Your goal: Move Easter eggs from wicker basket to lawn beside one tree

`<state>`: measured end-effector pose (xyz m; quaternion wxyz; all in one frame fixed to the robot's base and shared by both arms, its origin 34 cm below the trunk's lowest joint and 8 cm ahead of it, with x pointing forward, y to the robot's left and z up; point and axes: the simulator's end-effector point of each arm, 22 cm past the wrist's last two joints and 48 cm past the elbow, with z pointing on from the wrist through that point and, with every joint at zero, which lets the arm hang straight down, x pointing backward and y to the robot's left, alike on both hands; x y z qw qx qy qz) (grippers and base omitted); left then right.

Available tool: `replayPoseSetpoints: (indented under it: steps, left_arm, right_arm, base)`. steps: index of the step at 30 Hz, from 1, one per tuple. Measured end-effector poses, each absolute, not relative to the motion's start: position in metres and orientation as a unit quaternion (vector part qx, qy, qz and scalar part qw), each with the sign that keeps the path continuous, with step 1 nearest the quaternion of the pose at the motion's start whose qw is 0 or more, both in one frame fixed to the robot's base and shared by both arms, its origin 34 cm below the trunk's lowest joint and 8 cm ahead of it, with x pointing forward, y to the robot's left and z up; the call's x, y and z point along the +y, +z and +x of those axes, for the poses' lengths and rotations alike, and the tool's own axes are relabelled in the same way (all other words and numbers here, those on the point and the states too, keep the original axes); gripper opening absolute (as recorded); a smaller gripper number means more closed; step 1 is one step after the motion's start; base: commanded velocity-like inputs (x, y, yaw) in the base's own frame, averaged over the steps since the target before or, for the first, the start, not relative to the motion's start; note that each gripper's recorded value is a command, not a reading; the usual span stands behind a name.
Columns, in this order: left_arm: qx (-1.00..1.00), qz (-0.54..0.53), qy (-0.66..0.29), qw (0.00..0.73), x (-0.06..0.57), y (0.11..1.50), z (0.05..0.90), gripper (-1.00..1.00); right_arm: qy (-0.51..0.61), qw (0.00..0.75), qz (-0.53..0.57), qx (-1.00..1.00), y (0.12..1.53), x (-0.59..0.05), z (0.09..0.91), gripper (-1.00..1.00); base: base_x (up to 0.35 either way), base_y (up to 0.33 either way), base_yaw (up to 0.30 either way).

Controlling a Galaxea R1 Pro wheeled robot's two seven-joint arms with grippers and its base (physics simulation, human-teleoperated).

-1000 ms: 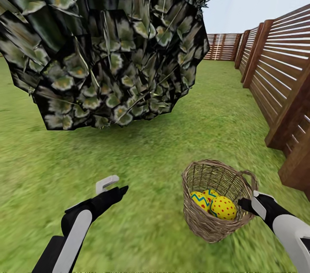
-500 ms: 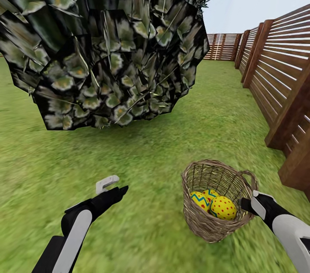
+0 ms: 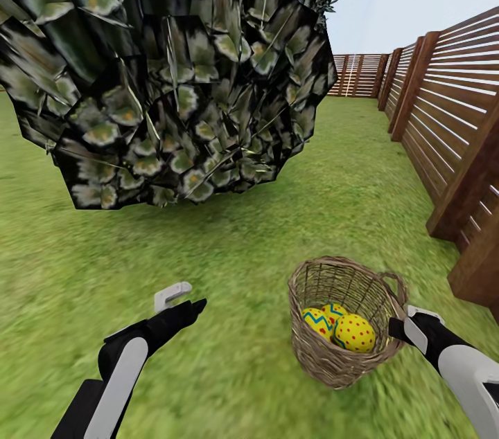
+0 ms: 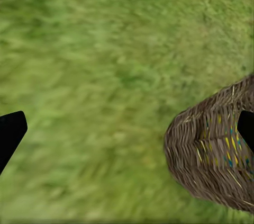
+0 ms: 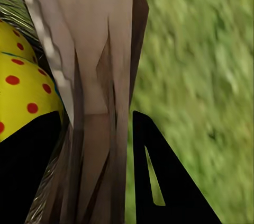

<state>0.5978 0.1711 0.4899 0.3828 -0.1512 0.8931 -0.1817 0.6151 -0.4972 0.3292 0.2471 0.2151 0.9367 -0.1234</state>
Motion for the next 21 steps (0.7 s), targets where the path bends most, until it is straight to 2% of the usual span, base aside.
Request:
replayPoseSetpoints:
  steps: [21]
  left_arm:
    - [0.882,-0.146,-0.186,0.408,0.171,0.52,0.598,1.0]
  right_arm:
    - [-0.119,0.272,0.215,0.93,0.361,-0.496,0.624,-1.0]
  base:
    - [0.0,0.0,0.0]
